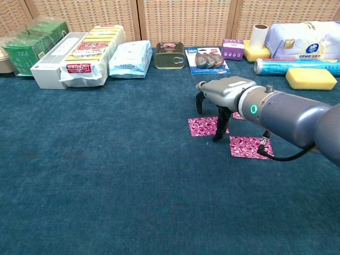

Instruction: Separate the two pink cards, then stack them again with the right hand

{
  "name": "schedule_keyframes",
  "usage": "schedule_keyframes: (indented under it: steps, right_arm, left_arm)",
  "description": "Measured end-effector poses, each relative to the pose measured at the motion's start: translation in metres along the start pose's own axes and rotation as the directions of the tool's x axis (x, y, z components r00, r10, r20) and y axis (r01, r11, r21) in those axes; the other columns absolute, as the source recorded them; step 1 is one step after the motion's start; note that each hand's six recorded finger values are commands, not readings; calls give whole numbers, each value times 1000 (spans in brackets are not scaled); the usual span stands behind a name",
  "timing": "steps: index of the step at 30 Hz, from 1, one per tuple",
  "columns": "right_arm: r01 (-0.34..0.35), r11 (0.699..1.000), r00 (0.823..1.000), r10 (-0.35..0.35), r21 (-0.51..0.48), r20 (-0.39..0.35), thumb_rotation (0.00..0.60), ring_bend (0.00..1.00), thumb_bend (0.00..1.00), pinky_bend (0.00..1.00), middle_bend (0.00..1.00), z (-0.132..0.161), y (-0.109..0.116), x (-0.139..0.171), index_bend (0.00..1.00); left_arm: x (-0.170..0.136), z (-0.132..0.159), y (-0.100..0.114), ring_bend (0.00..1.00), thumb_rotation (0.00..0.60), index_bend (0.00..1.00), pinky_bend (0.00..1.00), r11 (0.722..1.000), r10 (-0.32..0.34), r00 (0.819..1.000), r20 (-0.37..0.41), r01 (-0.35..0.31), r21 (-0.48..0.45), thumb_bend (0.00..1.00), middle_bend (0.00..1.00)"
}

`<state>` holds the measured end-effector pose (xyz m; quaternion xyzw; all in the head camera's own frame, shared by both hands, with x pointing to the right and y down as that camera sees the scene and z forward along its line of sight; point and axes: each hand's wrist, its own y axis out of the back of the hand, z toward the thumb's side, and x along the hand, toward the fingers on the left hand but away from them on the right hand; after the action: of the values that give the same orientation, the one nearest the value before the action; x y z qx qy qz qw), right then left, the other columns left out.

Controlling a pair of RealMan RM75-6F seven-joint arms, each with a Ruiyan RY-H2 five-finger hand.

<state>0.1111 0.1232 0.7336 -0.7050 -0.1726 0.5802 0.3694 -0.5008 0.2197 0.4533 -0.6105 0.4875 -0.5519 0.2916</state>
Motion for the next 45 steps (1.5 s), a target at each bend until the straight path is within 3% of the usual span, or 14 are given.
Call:
schedule_keyframes:
  steps: [12, 22, 45]
  right_arm:
    - [-19, 1000, 1000, 19, -7, 7, 600, 0, 182, 143, 0, 0, -1, -4, 323]
    - [-37, 999, 999, 37, -13, 6, 600, 0, 256, 139, 0, 1, -1, -4, 403]
    - [-18, 1000, 1000, 18, -9, -5, 600, 0, 260, 136, 3, 2, 15, 12, 445]
  left_arm:
    - [0, 0, 0, 0, 600, 0, 58, 1000, -1, 1000, -1, 1, -1, 102, 0]
    - [0, -1, 1, 0, 600, 0, 59, 1000, 0, 1000, 0, 0, -4, 102, 0]
    - [1, -1, 0, 0, 600, 0, 58, 1000, -3, 1000, -2, 3, -2, 102, 0]
